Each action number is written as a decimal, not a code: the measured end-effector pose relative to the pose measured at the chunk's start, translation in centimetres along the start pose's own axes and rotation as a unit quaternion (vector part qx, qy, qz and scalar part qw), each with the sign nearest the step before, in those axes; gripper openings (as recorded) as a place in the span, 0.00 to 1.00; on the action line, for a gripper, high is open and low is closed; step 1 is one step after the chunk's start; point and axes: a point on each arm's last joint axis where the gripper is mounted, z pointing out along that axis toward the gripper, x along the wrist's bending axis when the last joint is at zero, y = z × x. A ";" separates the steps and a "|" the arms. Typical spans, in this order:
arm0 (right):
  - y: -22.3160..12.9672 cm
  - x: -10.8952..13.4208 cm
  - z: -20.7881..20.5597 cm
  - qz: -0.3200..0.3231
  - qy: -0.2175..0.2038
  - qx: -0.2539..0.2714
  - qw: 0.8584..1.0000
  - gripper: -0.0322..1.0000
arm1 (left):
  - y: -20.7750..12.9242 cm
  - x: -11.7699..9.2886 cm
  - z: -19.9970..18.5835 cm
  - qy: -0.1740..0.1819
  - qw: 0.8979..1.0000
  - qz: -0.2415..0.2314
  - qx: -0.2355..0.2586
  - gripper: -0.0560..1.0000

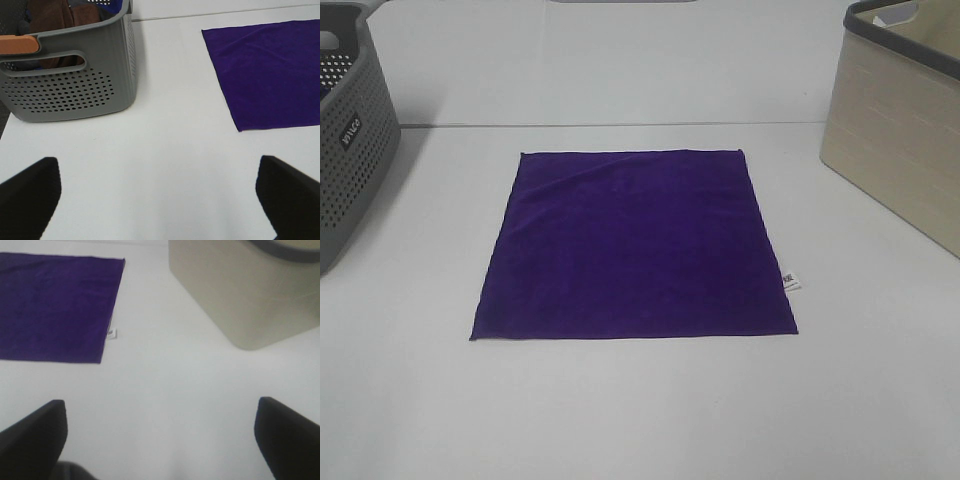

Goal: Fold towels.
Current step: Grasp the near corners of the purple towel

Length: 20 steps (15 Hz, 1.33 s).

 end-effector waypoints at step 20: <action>6.9 -1.7 30.9 0.124 0.253 0.326 0.902 0.99 | 2.3 -1.8 31.6 -0.204 0.881 -0.111 0.413 0.98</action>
